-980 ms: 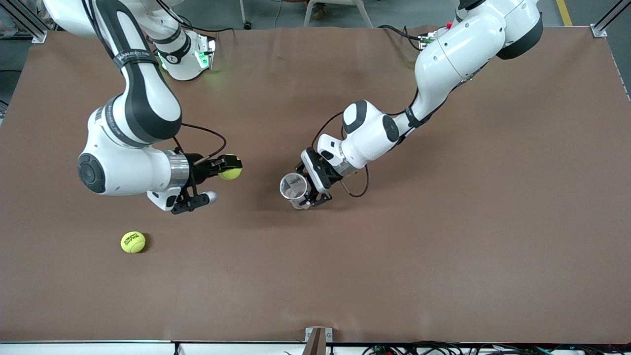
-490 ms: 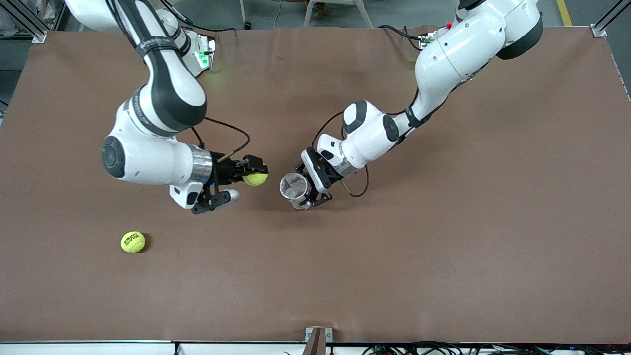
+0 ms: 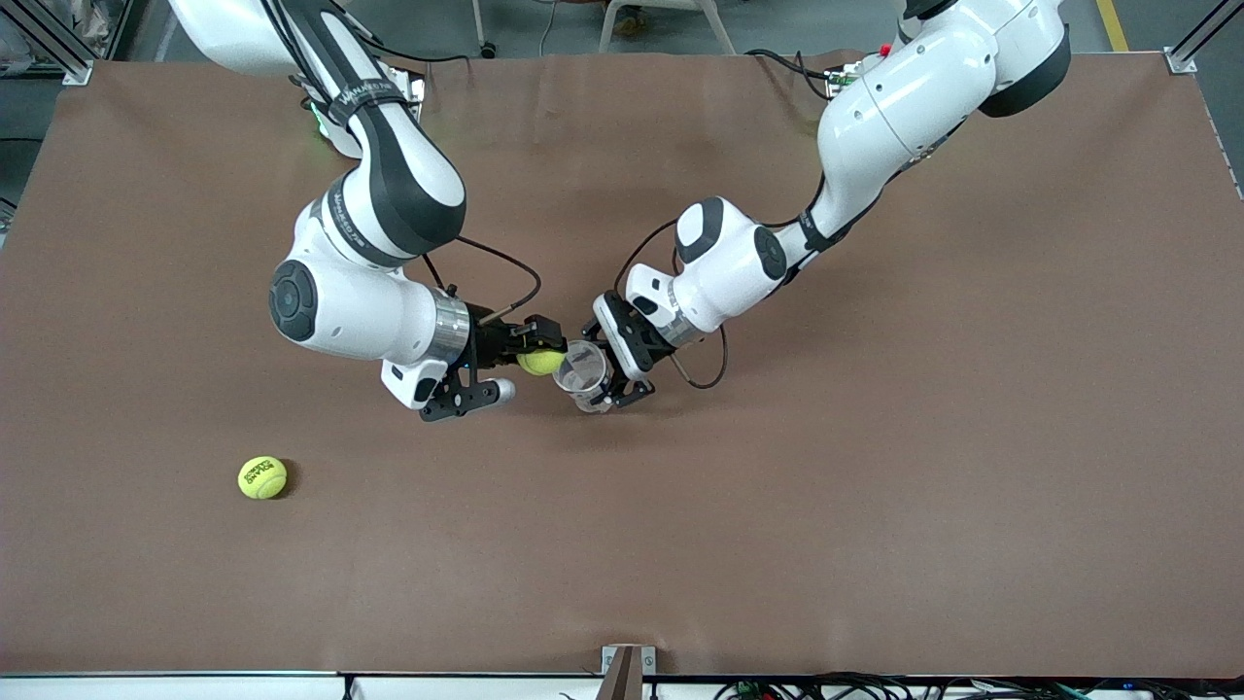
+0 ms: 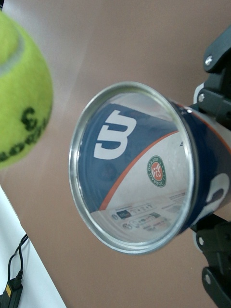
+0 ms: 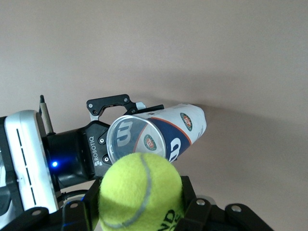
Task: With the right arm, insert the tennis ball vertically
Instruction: 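Lower the ball into the can opening and open the right gripper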
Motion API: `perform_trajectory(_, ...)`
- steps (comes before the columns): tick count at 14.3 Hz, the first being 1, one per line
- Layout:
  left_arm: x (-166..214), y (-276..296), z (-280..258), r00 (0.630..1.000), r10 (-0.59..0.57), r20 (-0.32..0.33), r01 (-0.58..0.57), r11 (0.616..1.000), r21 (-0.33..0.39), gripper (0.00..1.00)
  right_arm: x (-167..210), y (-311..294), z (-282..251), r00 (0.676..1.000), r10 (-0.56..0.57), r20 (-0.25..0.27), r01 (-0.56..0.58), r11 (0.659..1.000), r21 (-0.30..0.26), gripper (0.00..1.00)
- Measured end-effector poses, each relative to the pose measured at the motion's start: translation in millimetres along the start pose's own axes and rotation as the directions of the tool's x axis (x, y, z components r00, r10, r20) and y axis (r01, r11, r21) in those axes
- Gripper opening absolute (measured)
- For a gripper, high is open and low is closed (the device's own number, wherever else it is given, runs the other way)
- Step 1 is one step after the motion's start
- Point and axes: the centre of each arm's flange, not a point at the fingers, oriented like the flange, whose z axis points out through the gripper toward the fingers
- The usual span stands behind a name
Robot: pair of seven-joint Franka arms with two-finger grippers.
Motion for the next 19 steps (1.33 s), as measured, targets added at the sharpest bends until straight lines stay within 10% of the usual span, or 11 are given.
perform_trajectory(19, -0.2, 0.5, 0.1, 1.000, 0.001, 0.000, -0.001, 1.000, -0.001, 0.78, 2.3, -29.9, 37.9, 0.999, -0.046, -0.021, 0.046, 0.999, -0.005, 0.66)
